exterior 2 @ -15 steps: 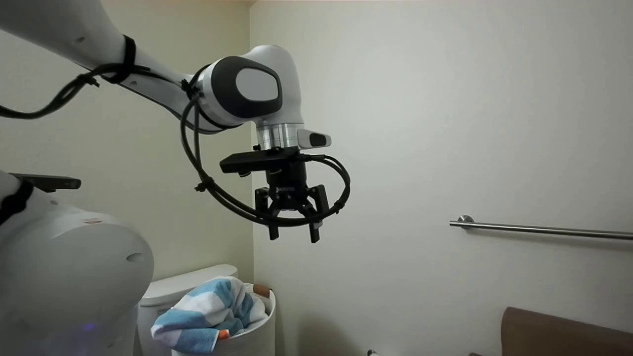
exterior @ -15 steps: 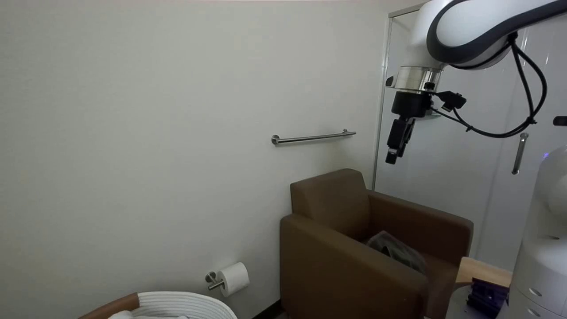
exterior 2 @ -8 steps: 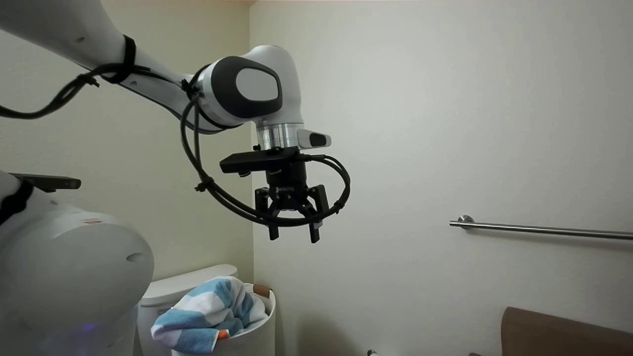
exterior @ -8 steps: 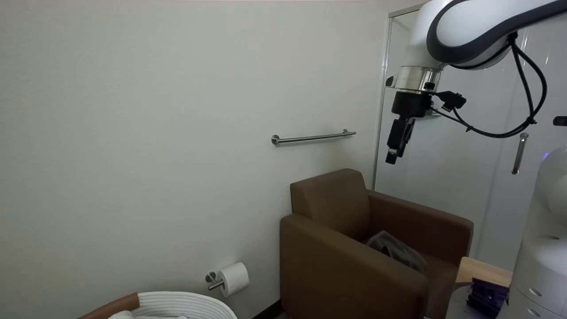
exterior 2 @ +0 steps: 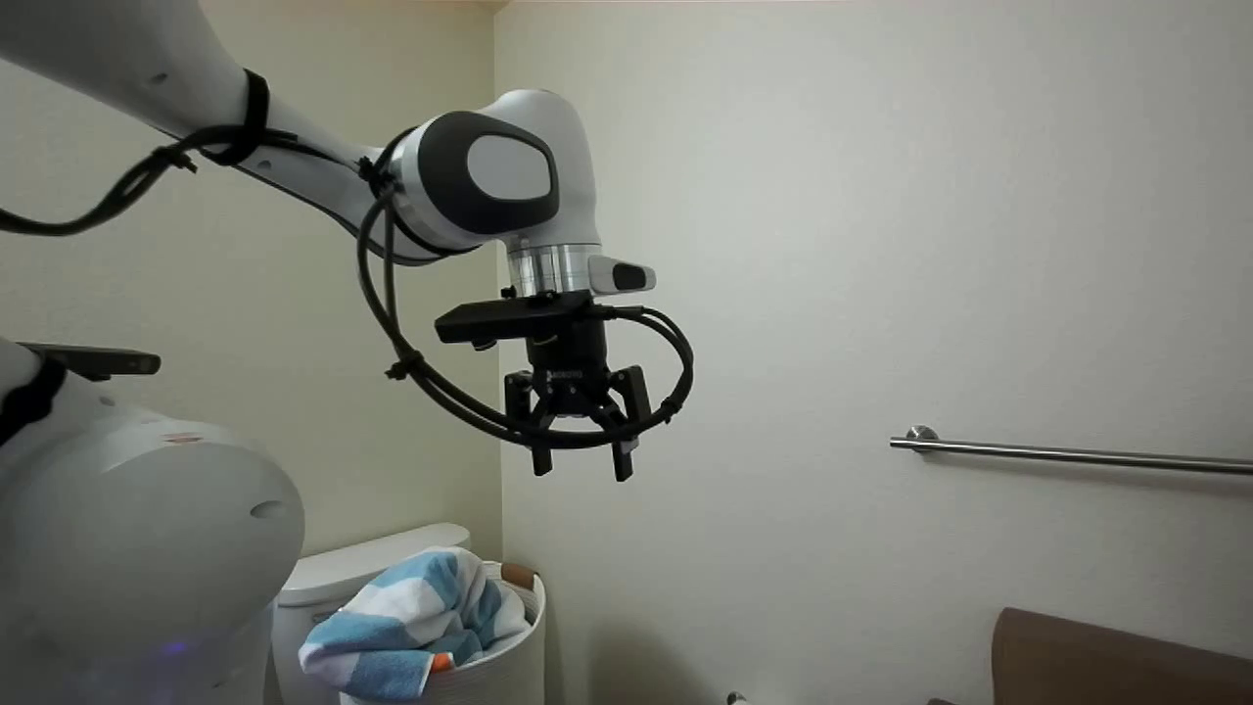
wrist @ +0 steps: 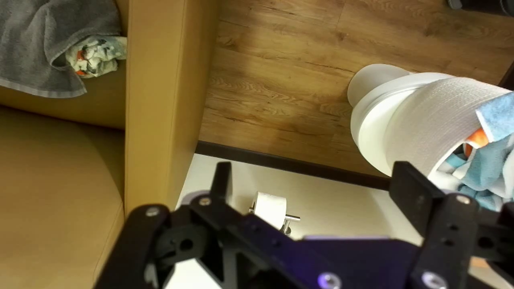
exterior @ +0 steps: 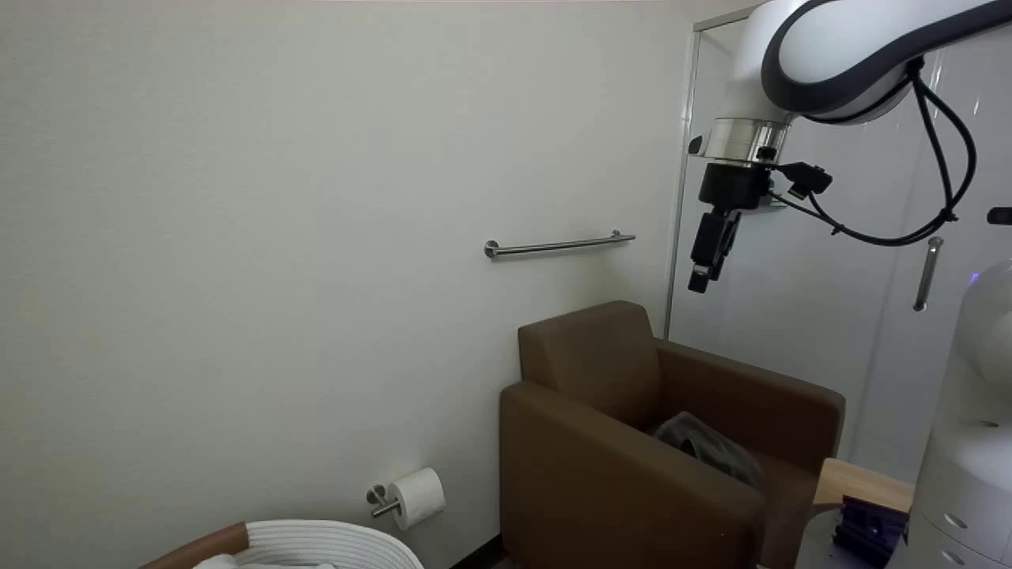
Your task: Put the towel on the sofa
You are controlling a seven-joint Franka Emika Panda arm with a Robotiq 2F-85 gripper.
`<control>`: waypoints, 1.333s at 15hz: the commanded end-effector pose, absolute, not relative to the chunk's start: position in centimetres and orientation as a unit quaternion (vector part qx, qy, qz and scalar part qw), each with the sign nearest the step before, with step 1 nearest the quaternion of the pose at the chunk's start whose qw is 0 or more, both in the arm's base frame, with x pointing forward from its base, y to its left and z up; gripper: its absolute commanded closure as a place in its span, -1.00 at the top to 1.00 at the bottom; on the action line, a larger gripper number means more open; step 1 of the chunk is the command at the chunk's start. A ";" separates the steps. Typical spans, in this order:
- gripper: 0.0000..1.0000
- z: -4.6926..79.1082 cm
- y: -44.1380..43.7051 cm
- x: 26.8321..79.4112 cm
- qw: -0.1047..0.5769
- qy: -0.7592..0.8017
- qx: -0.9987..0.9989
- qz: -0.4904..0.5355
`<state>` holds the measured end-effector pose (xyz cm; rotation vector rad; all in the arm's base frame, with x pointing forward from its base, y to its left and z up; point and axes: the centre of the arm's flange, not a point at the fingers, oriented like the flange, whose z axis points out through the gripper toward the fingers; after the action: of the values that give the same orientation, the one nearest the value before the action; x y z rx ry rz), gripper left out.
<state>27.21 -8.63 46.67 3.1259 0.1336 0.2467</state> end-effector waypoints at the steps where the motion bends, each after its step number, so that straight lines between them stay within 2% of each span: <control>1: 1.00 46.7 -8.6 27.2 0.002 0.043 0.996 0.079; 9: 1.00 46.7 -8.6 27.2 0.002 0.043 0.996 0.079; 11: 1.00 47.4 -6.3 28.0 0.015 0.063 0.994 0.085; 19: 1.00 47.3 12.4 34.5 0.116 0.150 0.963 0.190; 20: 1.00 47.1 14.9 35.2 0.103 0.164 0.960 0.202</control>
<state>31.03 8.99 48.16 2.8751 0.4721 0.5458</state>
